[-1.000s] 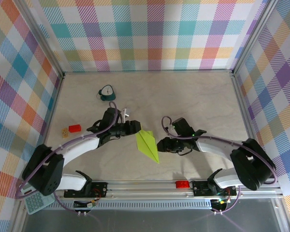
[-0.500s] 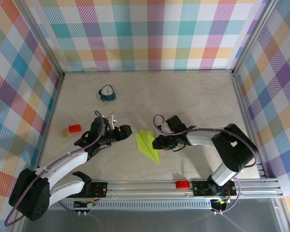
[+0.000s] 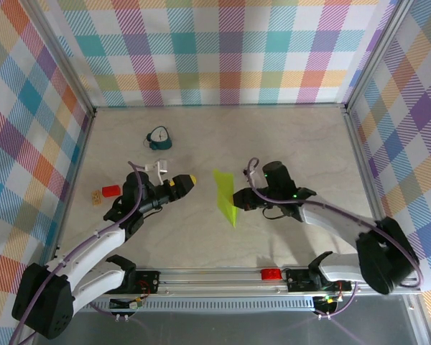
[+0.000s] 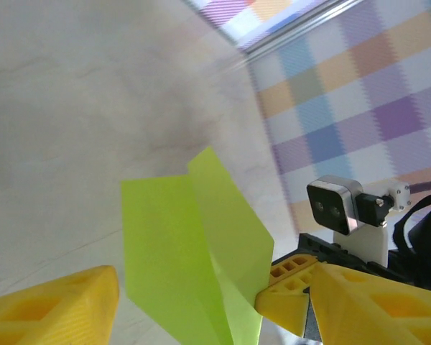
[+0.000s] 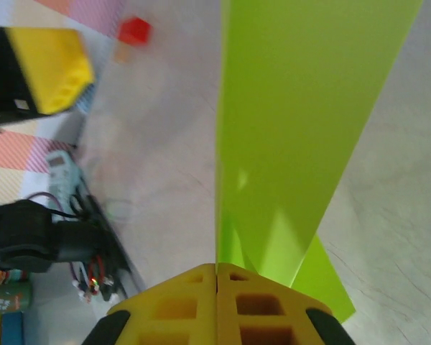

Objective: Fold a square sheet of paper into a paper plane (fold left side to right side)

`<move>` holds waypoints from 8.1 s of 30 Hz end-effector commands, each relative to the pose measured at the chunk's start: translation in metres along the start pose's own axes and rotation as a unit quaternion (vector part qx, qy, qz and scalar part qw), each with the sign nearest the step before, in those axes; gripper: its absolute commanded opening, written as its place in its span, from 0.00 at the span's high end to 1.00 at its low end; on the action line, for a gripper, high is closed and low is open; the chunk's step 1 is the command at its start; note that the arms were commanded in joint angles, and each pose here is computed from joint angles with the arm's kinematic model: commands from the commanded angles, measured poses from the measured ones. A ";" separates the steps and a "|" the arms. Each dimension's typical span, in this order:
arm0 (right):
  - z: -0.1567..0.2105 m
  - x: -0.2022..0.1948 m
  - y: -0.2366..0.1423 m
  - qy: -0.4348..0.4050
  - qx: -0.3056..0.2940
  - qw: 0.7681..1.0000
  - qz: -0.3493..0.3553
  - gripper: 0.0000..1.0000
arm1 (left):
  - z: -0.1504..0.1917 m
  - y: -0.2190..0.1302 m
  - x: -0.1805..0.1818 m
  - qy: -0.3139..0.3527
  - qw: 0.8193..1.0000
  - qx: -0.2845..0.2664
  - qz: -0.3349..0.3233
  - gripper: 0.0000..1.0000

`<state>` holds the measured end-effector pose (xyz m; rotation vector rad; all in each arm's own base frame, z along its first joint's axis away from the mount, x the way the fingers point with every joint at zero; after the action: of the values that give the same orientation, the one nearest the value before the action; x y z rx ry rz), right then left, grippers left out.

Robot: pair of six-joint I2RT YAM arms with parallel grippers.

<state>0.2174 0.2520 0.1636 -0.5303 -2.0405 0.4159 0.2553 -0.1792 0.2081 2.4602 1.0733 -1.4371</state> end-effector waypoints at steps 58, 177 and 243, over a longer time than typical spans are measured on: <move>-0.028 0.115 -0.065 -0.066 -0.087 0.969 -0.222 0.21 | -0.023 0.009 -0.145 0.077 0.952 0.035 0.295 0.95; 0.021 -0.031 -0.085 0.136 -0.162 0.965 0.157 0.01 | 0.094 0.151 0.051 -0.007 0.981 0.190 -0.043 0.56; -0.047 0.024 -0.015 0.019 -0.034 0.997 -0.064 0.93 | 0.049 0.027 -0.017 0.042 0.970 0.170 0.168 1.00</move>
<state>0.2384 0.2559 0.2082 -0.4208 -2.0334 0.2439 0.2311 -0.2315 0.1958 2.7824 0.3992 -1.5189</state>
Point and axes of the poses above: each hand's point on the last joint's axis, 136 mm out from that joint toward the fingers, its own y axis out along the fingers, its own x axis along the line the jaws close on, z = x × y, the point moved 3 cm from there along -y, back along the fingers, and after that the axes turned 3 degrees about y, right-handed, at the moved point
